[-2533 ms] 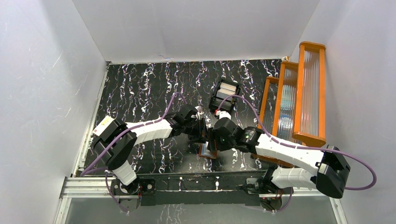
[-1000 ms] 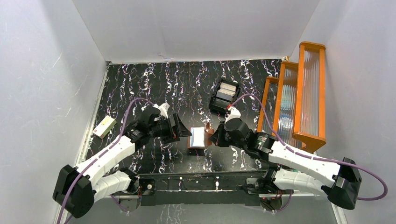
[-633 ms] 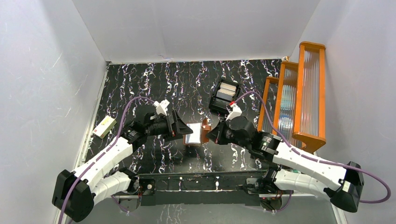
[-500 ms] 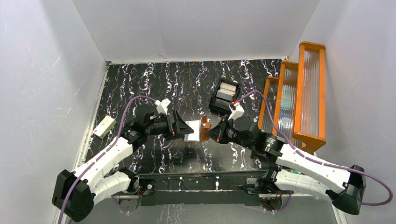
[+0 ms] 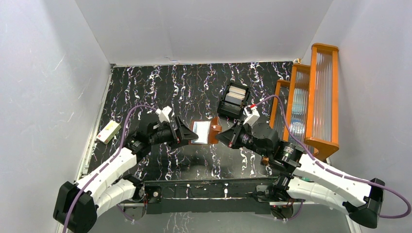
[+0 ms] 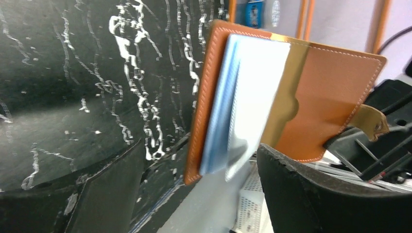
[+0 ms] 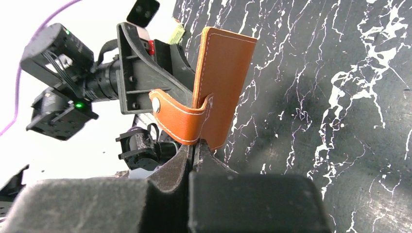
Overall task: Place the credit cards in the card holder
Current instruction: Open the card holder at the center of the board.
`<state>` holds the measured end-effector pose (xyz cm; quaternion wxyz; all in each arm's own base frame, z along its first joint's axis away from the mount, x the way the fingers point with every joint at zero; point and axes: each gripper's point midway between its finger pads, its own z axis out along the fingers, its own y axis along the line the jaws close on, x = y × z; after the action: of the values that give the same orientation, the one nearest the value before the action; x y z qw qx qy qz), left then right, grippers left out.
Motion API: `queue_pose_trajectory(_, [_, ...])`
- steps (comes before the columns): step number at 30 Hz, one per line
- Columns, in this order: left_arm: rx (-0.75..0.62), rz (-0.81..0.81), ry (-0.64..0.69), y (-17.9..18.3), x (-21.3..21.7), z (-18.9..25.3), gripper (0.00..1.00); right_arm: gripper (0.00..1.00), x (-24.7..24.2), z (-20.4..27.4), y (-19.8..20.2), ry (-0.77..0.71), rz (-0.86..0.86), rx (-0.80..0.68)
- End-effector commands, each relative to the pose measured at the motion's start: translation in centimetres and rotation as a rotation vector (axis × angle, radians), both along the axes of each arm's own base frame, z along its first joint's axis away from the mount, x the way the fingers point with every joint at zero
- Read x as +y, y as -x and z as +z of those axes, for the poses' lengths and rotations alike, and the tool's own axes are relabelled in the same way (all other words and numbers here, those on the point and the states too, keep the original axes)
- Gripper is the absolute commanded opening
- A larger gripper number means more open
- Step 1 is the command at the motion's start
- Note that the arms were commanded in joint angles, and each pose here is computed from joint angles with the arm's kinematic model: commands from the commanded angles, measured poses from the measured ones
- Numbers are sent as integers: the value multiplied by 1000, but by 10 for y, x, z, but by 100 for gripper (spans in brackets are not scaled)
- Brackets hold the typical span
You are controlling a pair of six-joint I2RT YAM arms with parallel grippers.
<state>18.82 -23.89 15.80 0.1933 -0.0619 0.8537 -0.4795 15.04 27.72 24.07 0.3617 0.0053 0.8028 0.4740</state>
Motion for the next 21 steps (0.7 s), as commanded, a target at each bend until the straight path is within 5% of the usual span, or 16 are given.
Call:
queue_pose_trajectory(1, [-97, -34, 289, 6, -15, 54, 81, 0, 3, 31, -1, -124, -1, -47])
queue_pose_trajectory(12, [-217, -63, 382, 13, -14, 86, 54, 0, 7, 31, 3, -146, 28, -55])
queue_pose_trajectory(21, [-220, -78, 389, 8, -19, 87, 41, 0, 5, 33, 7, -159, 47, -77])
